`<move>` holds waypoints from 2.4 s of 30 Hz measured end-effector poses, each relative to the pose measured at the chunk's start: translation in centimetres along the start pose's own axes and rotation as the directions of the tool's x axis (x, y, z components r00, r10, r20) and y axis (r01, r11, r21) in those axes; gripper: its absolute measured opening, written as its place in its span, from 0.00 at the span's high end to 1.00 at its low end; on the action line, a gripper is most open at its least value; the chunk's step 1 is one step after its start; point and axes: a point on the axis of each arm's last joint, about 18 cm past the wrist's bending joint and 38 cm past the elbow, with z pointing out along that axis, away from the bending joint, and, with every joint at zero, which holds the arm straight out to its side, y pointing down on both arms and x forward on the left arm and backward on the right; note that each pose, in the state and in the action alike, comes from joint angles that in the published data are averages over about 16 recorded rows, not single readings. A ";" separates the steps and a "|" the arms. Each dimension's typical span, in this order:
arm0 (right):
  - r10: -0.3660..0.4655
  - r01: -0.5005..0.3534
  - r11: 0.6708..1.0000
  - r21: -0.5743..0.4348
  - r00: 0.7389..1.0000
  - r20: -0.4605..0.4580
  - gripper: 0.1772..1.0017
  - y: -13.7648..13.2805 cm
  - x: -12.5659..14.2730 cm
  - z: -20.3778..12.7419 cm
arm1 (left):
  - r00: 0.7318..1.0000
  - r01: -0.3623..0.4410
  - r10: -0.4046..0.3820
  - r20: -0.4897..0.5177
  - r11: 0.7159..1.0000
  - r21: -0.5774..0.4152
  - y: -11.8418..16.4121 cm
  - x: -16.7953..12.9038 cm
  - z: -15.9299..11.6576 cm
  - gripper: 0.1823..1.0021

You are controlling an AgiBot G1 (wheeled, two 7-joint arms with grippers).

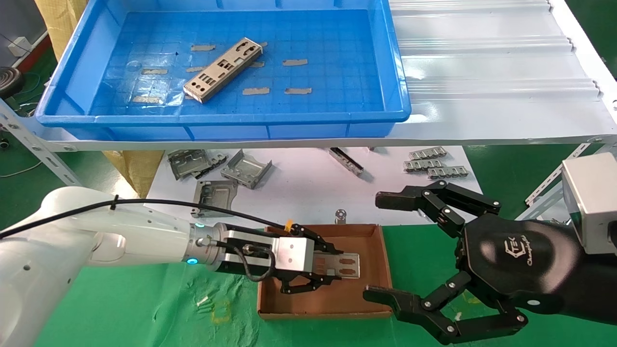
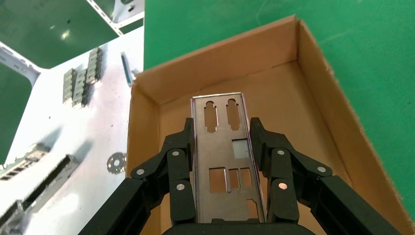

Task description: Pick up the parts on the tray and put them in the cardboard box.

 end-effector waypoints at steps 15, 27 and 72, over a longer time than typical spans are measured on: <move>0.000 0.000 1.000 0.000 1.000 0.000 0.00 0.0 0.0 0.0 | 0.999 0.018 -0.019 0.032 0.999 0.045 -0.5 -0.2 0.0 0.55; 0.000 0.000 1.000 0.000 1.000 0.000 0.00 0.0 0.0 0.0 | 0.968 0.245 -0.249 -0.026 0.920 0.305 -3.5 0.4 -2.9 0.28; 0.000 0.000 1.000 0.000 1.000 0.000 0.00 0.0 0.0 0.0 | 0.895 0.376 -0.445 0.027 0.786 0.490 -4.3 2.7 -15.9 0.00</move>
